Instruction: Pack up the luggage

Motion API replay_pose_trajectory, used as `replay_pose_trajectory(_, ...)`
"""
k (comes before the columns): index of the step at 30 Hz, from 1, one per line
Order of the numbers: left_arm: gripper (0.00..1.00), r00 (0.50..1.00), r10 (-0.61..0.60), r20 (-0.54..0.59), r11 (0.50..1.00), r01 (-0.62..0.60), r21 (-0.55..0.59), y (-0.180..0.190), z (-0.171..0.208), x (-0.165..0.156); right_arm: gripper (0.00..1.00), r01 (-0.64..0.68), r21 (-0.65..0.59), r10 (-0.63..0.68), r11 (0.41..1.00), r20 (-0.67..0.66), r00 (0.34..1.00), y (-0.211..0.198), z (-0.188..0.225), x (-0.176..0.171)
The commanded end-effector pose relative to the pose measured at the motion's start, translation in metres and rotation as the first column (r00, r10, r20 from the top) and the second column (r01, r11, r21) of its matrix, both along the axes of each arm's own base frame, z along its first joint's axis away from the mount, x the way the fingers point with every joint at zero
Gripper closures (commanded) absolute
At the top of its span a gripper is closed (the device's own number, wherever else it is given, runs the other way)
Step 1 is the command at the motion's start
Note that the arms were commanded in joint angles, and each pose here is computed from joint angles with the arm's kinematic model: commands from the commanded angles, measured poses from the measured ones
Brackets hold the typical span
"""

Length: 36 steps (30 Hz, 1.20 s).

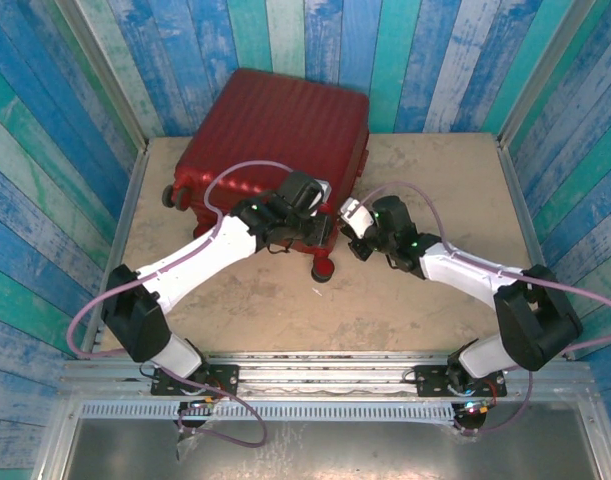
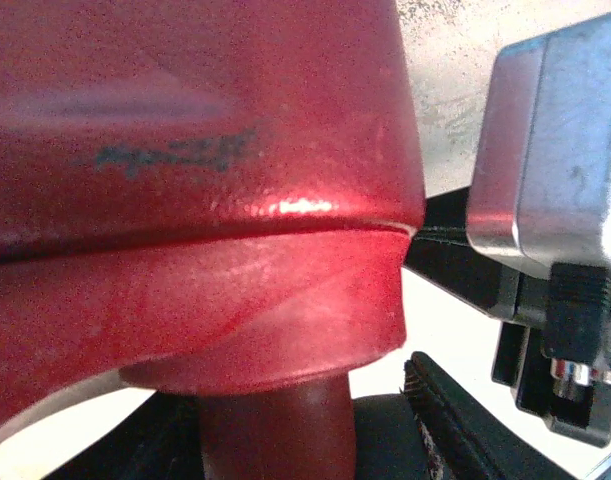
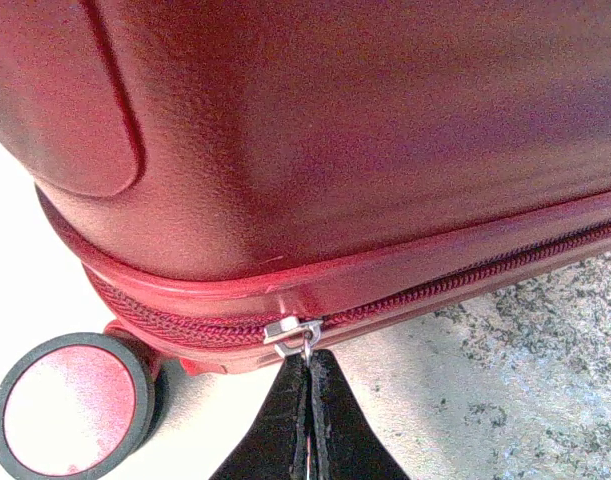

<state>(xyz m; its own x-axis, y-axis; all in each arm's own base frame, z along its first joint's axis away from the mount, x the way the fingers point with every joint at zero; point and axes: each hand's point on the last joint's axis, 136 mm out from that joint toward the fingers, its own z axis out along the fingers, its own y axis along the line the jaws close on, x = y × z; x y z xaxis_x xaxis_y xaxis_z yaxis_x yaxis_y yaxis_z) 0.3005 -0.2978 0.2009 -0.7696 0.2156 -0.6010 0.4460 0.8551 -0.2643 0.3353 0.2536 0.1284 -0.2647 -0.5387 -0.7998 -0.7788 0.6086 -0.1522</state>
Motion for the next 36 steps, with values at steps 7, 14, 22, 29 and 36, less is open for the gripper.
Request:
replay_pose_trajectory(7, 1.0, 0.95, -0.312, -0.014, 0.94, 0.311, 0.144, 0.018, -0.03, -0.045, 1.0, 0.017, -0.013, -0.016, 1.0, 0.082, 0.997, -0.005, 0.021, 0.031)
replay_pose_trajectory(14, 1.0, 0.868, -0.438, 0.236, 0.898, 0.413, 0.149, 0.042, 0.006, -0.075, 1.0, 0.028, 0.003, -0.028, 1.0, 0.096, 0.995, -0.018, 0.035, 0.043)
replay_pose_trajectory(22, 1.0, 0.898, -0.392, 0.199, 0.903, 0.334, 0.27, 0.069, 0.002, -0.07, 1.0, 0.095, -0.031, -0.089, 0.995, 0.154, 0.984, -0.033, 0.046, 0.05)
replay_pose_trajectory(29, 1.0, 0.858, -0.437, 0.27, 0.874, 0.333, 0.355, 0.092, 0.004, -0.079, 1.0, 0.281, 0.007, -0.279, 0.96, 0.146, 0.949, -0.092, 0.038, 0.102)
replay_pose_trajectory(36, 1.0, 0.806, -0.532, 0.26, 0.813, 0.4, 0.423, 0.114, -0.002, -0.104, 1.0, 0.43, 0.049, -0.432, 0.902, 0.126, 0.893, -0.155, 0.035, 0.164)
